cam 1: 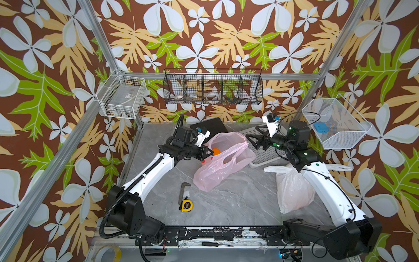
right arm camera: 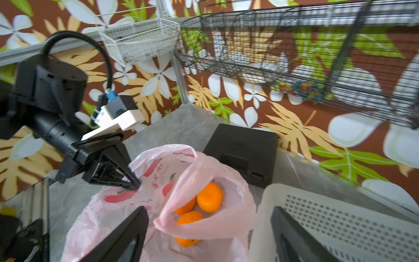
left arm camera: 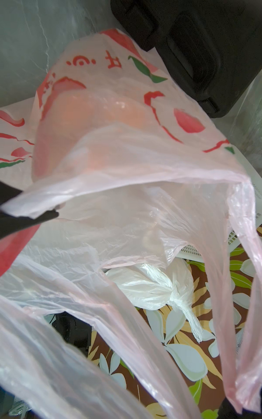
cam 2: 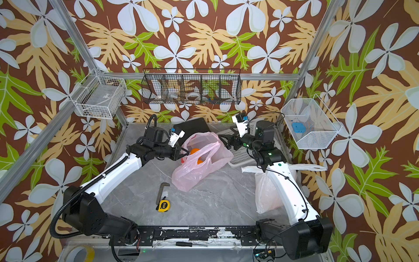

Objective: Place the oranges into plastic bags & tie knots
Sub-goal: Adjust the plastic bag at the center of the board.

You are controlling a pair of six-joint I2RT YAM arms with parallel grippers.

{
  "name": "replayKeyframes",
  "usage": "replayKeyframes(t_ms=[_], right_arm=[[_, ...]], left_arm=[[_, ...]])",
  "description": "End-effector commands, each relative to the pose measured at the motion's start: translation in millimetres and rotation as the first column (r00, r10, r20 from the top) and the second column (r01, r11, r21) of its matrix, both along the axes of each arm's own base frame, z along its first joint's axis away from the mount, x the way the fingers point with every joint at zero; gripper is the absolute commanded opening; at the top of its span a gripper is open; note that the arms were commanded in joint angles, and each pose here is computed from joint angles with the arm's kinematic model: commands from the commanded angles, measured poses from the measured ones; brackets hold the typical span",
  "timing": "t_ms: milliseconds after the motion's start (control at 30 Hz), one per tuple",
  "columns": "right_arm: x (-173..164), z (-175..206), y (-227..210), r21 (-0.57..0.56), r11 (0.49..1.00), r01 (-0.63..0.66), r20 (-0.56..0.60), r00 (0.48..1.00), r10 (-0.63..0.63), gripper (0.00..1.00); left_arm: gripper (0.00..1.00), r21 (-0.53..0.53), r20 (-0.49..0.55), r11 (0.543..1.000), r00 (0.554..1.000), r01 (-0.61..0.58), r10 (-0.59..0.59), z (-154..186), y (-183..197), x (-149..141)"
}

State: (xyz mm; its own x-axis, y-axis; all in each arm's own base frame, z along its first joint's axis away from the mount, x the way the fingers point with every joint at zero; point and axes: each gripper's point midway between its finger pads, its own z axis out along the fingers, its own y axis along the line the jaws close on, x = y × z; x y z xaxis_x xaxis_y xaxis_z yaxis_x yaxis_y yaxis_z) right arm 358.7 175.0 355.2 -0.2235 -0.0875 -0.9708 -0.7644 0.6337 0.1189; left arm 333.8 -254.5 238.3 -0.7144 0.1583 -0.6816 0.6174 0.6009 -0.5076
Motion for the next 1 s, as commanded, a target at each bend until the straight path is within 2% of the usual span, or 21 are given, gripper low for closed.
replayKeyframes(t_ms=[0,133,300,400,467,533,667,800,967], right_arm=[[-7,0,11,-0.027,0.994,-0.108,0.028,0.994,0.109,0.87],[-13,-16,26,-0.116,0.981,-0.157,0.004,0.987,0.159,0.96],[-13,-33,32,-0.164,0.973,-0.164,-0.018,0.986,0.164,0.97],[5,-41,21,-0.205,0.977,-0.053,-0.013,0.999,0.052,0.95],[18,-42,10,-0.227,0.973,0.049,0.018,0.999,-0.046,0.91],[20,-35,8,-0.210,0.975,0.073,0.049,0.997,-0.064,0.87],[14,-17,16,-0.156,0.987,0.028,0.079,0.997,-0.016,0.74],[11,-15,22,-0.144,0.990,-0.011,0.071,0.997,0.022,0.55],[12,-26,23,-0.160,0.987,-0.024,0.036,0.999,0.030,0.50]], left_arm=[[0.00,-0.010,0.025,1.000,1.000,0.009,-0.008,5,-1,2],[0.00,-0.010,0.022,1.000,1.000,0.010,-0.010,5,-2,2],[0.00,-0.012,0.023,1.000,1.000,0.013,-0.013,6,-3,3],[0.00,-0.011,0.021,1.000,1.000,0.012,-0.012,6,-2,3],[0.00,-0.010,0.018,1.000,1.000,0.011,-0.011,5,-2,2],[0.00,-0.009,0.016,1.000,1.000,0.011,-0.011,4,-2,2],[0.00,-0.008,0.017,1.000,1.000,0.010,-0.010,4,-2,2],[0.00,-0.011,0.019,1.000,1.000,0.011,-0.011,5,-2,2],[0.00,-0.006,0.019,1.000,1.000,0.008,-0.008,5,-1,2]])
